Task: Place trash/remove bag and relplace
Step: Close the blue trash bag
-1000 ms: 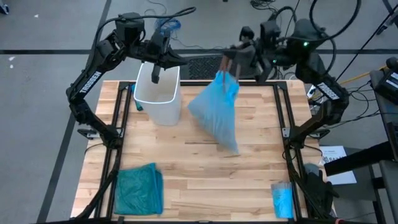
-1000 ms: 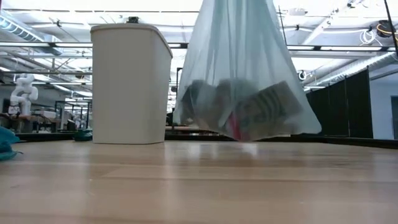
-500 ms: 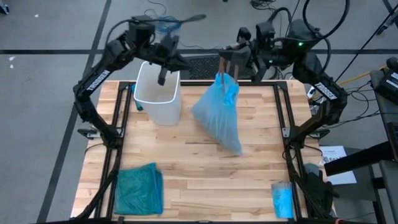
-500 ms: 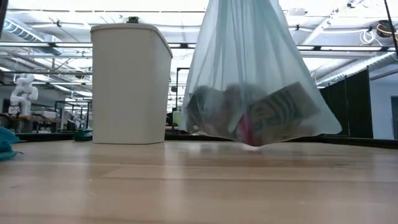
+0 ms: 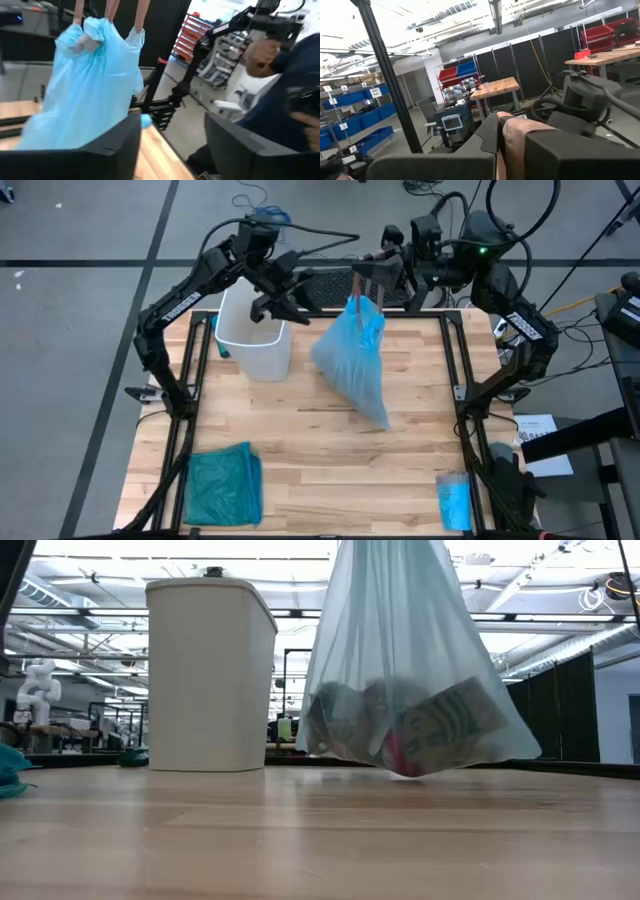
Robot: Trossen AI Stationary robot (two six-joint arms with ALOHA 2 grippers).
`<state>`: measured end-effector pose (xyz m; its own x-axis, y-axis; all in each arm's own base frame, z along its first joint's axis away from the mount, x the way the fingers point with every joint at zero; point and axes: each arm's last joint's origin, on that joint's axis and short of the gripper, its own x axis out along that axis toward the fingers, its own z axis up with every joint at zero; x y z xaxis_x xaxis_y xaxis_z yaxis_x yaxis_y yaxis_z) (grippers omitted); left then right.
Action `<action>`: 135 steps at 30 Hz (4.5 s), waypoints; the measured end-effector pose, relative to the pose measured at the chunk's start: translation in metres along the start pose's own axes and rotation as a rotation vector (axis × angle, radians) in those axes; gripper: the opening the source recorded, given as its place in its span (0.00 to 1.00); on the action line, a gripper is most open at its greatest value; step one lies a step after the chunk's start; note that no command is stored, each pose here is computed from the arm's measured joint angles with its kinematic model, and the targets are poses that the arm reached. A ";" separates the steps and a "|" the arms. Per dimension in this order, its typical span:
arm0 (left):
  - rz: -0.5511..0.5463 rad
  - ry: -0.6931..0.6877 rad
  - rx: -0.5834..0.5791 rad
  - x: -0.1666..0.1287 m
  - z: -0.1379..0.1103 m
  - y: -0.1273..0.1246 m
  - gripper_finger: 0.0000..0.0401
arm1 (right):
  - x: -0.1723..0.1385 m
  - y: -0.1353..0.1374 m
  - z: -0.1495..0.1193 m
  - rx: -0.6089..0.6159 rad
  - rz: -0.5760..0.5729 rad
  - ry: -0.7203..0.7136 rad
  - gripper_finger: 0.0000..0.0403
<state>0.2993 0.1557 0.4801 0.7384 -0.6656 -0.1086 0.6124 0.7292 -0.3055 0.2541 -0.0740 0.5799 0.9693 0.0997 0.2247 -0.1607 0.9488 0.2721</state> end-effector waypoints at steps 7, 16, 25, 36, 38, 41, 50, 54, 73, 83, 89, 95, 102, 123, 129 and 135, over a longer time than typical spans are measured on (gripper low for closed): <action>-0.036 0.027 -0.053 0.019 -0.012 0.023 0.77 | 0.000 0.000 0.000 0.020 0.002 -0.001 0.00; 0.023 0.039 -0.055 0.021 -0.021 0.045 0.78 | 0.000 0.007 0.007 0.025 0.075 -0.063 0.00; 0.087 0.014 -0.036 0.001 -0.016 0.045 0.78 | 0.000 0.007 0.007 0.034 0.094 -0.056 0.00; 0.071 -0.048 0.306 0.019 0.000 0.049 0.79 | 0.000 0.007 0.007 0.041 0.093 -0.056 0.00; 0.027 -0.054 0.312 0.030 -0.002 0.055 0.79 | 0.000 0.007 0.007 0.046 0.094 -0.056 0.00; -0.057 -0.063 0.272 0.049 -0.008 0.069 0.79 | 0.000 0.008 0.008 0.056 0.096 -0.060 0.00; -0.301 -0.054 0.161 0.091 -0.014 0.083 0.79 | 0.000 0.008 0.008 0.070 0.096 -0.056 0.00; -0.351 -0.049 0.171 0.108 -0.013 0.073 0.79 | -0.002 0.007 0.009 0.062 0.093 -0.065 0.00; -0.056 -0.177 0.236 0.154 -0.012 0.055 0.77 | -0.003 0.006 0.018 0.032 0.054 -0.166 0.00; -0.025 -0.192 0.241 0.164 -0.013 0.049 0.54 | 0.000 0.005 0.018 0.033 0.063 -0.189 0.00; 0.001 -0.178 0.281 0.166 -0.015 0.049 0.46 | -0.001 0.012 0.029 0.022 0.191 -0.302 0.00; 0.047 -0.132 0.261 0.167 -0.022 0.053 0.45 | -0.003 0.014 0.032 0.029 0.233 -0.316 0.00; 0.051 -0.120 0.245 0.168 -0.024 0.053 0.45 | -0.001 0.015 0.034 0.009 0.292 -0.354 0.00; 0.053 -0.060 0.221 0.171 -0.032 0.054 0.45 | 0.004 0.017 0.033 0.026 0.367 -0.366 0.00; 0.040 -0.039 0.191 0.183 -0.042 0.061 0.45 | 0.013 0.017 0.031 0.030 0.511 -0.458 0.00; 0.018 -0.027 0.185 0.194 -0.047 0.057 0.45 | 0.018 0.012 0.027 0.071 0.467 -0.413 0.00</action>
<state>0.4640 0.0611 0.3969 0.7554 -0.6495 -0.0867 0.6387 0.7594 -0.1243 0.2647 -0.0689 0.6127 0.6444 0.3614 0.6739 -0.5756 0.8094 0.1162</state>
